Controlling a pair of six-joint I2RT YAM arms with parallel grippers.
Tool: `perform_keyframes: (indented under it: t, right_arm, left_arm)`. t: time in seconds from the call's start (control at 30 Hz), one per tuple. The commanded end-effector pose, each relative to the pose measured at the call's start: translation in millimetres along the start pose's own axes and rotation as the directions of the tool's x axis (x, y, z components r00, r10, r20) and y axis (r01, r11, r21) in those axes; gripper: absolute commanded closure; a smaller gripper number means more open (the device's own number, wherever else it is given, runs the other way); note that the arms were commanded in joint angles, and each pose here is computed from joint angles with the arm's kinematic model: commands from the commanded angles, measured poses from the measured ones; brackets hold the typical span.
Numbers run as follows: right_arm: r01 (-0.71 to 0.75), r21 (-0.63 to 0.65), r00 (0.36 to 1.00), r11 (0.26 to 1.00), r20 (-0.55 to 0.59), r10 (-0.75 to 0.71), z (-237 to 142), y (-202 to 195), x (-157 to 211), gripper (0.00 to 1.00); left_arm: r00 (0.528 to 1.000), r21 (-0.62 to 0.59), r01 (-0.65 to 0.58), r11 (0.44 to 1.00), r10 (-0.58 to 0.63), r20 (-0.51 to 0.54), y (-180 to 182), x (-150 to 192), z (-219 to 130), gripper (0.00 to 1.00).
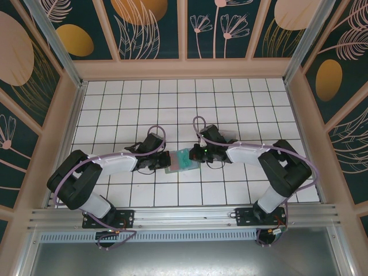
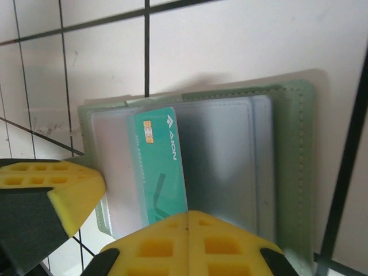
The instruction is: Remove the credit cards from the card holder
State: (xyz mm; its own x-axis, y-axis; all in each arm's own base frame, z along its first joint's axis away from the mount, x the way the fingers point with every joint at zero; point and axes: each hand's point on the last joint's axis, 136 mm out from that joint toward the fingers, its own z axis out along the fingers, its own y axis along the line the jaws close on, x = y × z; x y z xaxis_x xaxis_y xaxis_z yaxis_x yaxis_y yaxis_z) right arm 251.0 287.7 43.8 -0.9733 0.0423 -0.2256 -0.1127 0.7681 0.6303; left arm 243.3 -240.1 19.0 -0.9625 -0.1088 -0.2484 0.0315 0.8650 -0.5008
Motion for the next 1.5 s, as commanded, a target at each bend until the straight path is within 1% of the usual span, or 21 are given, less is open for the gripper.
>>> perform_keyframes:
  t: [0.0,0.3,0.4,0.57,0.63,0.67,0.7,0.73,0.77,0.87,0.9,0.97,1.0,1.03,1.13,1.23,1.27,1.3,1.33,1.4,1.47]
  right_arm:
    - [0.019,0.039,0.999,0.999,0.032,-0.020,-18,-9,-5,1.00]
    - [0.102,0.071,0.990,0.992,0.091,-0.109,-61,-2,-24,1.00]
    - [0.179,0.102,0.976,0.979,0.106,-0.190,-77,8,-34,1.00]
    - [0.323,0.159,0.931,0.933,0.122,-0.343,-107,24,-48,1.00]
    - [0.376,0.176,0.908,0.910,0.126,-0.400,-117,31,-53,1.00]
    - [0.402,0.198,0.895,0.894,0.124,-0.429,-122,31,-55,1.00]
    - [0.429,0.226,0.878,0.874,0.123,-0.463,-127,30,-58,1.00]
    - [0.465,0.247,0.858,0.850,0.110,-0.502,-131,29,-58,1.00]
    - [0.511,0.257,0.832,0.820,0.092,-0.547,-133,29,-57,1.00]
    - [0.627,0.331,0.737,0.705,0.042,-0.675,-144,20,-58,1.00]
    - [0.663,0.357,0.696,0.658,0.028,-0.717,-149,17,-58,1.00]
    - [0.720,0.404,0.618,0.565,-0.002,-0.786,-157,11,-59,1.00]
    - [0.747,0.426,0.571,0.510,-0.020,-0.820,-161,8,-58,1.00]
    - [0.772,0.443,0.525,0.455,-0.040,-0.850,-166,4,-56,1.00]
    - [0.813,0.509,0.396,0.283,-0.127,-0.910,-178,-10,-57,1.00]
    - [0.852,0.507,0.284,0.129,-0.242,-0.928,-181,-26,-51,1.00]
    - [0.862,0.497,0.262,0.097,-0.274,-0.925,-181,-30,-49,1.00]
    - [0.872,0.483,0.248,0.076,-0.302,-0.921,-180,-34,-48,1.00]
    - [0.875,0.480,0.239,0.062,-0.318,-0.917,-178,-37,-49,1.00]
    - [0.879,0.475,0.215,0.034,-0.333,-0.918,-173,-38,-50,1.00]
    - [0.880,0.476,0.190,-0.017,-0.385,-0.903,-170,-48,-51,1.00]
  left_arm:
    - [0.999,-0.103,0.001,0.995,-0.006,-0.049,24,13,2,1.00]
    - [1.000,-0.077,-0.009,0.997,0.009,-0.012,12,2,-9,1.00]
    - [1.000,-0.059,-0.012,0.998,0.012,0.008,6,-2,-13,1.00]
    - [0.998,-0.016,-0.024,1.000,0.024,0.055,-8,-15,-21,0.99]
    - [0.997,0.001,-0.032,0.999,0.032,0.073,-14,-20,-25,0.88]
    - [0.996,0.010,-0.036,0.999,0.035,0.079,-17,-22,-27,0.85]
    - [0.995,0.021,-0.041,0.999,0.039,0.089,-21,-24,-29,0.79]
    - [0.994,0.031,-0.045,0.998,0.042,0.100,-24,-27,-31,0.70]
    - [0.993,0.040,-0.049,0.998,0.045,0.108,-27,-29,-33,0.65]
    - [0.988,0.073,-0.065,0.995,0.054,0.141,-38,-37,-40,0.51]
    - [0.986,0.082,-0.071,0.994,0.058,0.153,-41,-39,-43,0.43]
    - [0.983,0.095,-0.081,0.992,0.063,0.175,-45,-43,-48,0.37]
    - [0.981,0.100,-0.085,0.991,0.066,0.184,-46,-44,-50,0.31]
    - [0.979,0.105,-0.090,0.990,0.069,0.191,-48,-45,-52,0.29]
    - [0.975,0.110,-0.098,0.989,0.074,0.210,-48,-46,-55,0.13]
    - [0.973,0.112,-0.101,0.989,0.075,0.216,-47,-45,-54,0.09]
    - [0.974,0.111,-0.102,0.989,0.076,0.215,-46,-45,-54,0.08]
    - [0.974,0.110,-0.102,0.989,0.077,0.212,-46,-45,-53,0.06]
    - [0.974,0.109,-0.102,0.989,0.077,0.212,-45,-45,-52,0.02]
    - [0.974,0.109,-0.102,0.989,0.076,0.215,-45,-45,-52,0.01]
    - [0.973,0.101,-0.108,0.989,0.084,0.217,-45,-46,-53,0.02]
